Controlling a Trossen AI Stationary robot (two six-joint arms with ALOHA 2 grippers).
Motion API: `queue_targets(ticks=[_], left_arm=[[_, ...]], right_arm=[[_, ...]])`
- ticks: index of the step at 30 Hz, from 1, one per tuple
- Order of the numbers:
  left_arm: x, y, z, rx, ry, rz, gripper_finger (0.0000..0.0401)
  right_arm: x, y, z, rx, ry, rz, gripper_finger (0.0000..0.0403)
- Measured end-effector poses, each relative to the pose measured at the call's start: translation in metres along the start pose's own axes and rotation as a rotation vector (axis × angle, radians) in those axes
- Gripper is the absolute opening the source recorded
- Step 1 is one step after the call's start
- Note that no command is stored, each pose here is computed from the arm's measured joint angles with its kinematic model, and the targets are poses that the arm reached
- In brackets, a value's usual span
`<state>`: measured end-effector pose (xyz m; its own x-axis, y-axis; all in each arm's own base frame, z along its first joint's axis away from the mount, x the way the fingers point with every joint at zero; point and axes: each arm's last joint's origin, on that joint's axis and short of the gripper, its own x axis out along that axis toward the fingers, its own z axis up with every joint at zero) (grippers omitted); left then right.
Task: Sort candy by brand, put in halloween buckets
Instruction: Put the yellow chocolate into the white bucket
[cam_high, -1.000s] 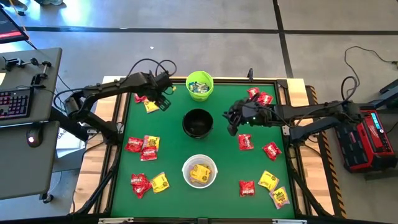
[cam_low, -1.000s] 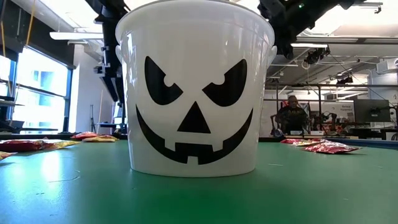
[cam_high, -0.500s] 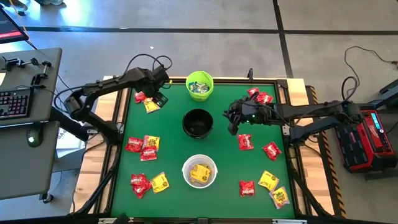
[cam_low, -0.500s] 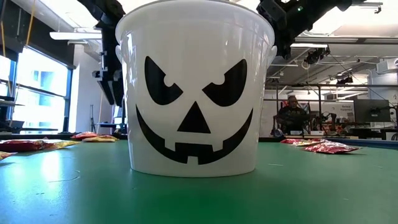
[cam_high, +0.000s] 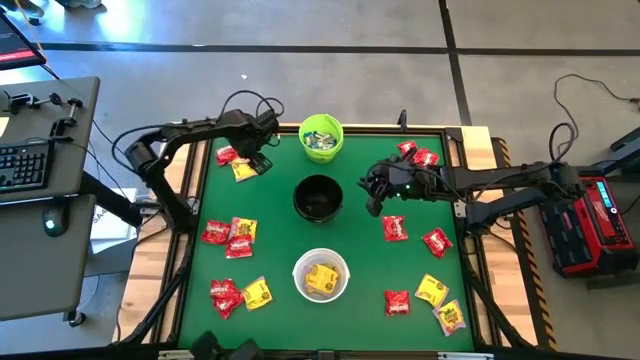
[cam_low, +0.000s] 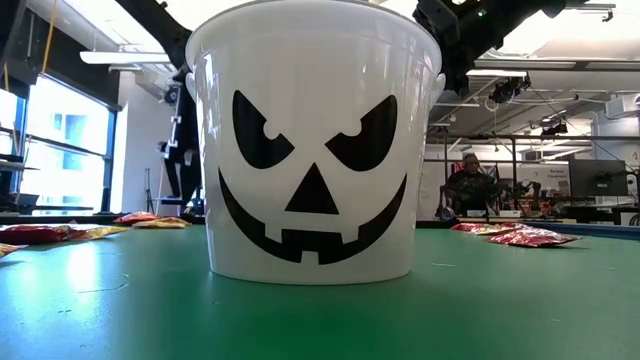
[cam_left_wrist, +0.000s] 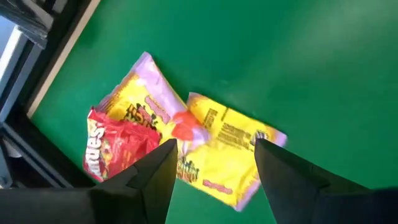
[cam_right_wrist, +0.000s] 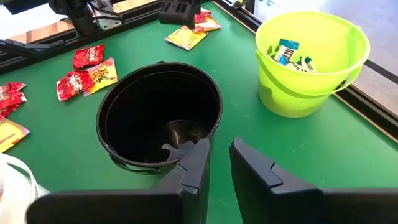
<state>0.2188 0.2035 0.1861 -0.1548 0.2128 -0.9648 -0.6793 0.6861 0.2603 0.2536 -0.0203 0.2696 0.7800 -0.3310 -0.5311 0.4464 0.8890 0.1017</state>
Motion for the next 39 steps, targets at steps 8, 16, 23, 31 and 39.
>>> queue_targets(ticks=[8,16,23,31,39], left_arm=[[0.028,0.009,0.005,-0.07,0.101,0.032,0.021],[0.045,0.014,0.008,-0.081,0.147,0.04,0.0209],[0.047,0.017,0.009,-0.038,0.142,0.021,0.018],[0.047,0.015,0.007,0.0,0.162,-0.057,0.0074],[0.034,0.019,0.004,0.012,0.122,-0.058,0.0003]], right_arm=[[0.0,-0.001,0.0,-0.001,-0.009,-0.03,0.0053],[0.0,-0.001,0.0,-0.002,-0.009,-0.039,0.0053],[0.0,-0.001,0.0,-0.002,-0.011,-0.044,0.0053],[0.0,-0.001,0.0,-0.002,-0.011,-0.045,0.0053],[0.0,-0.001,0.0,-0.003,-0.011,-0.046,0.0053]])
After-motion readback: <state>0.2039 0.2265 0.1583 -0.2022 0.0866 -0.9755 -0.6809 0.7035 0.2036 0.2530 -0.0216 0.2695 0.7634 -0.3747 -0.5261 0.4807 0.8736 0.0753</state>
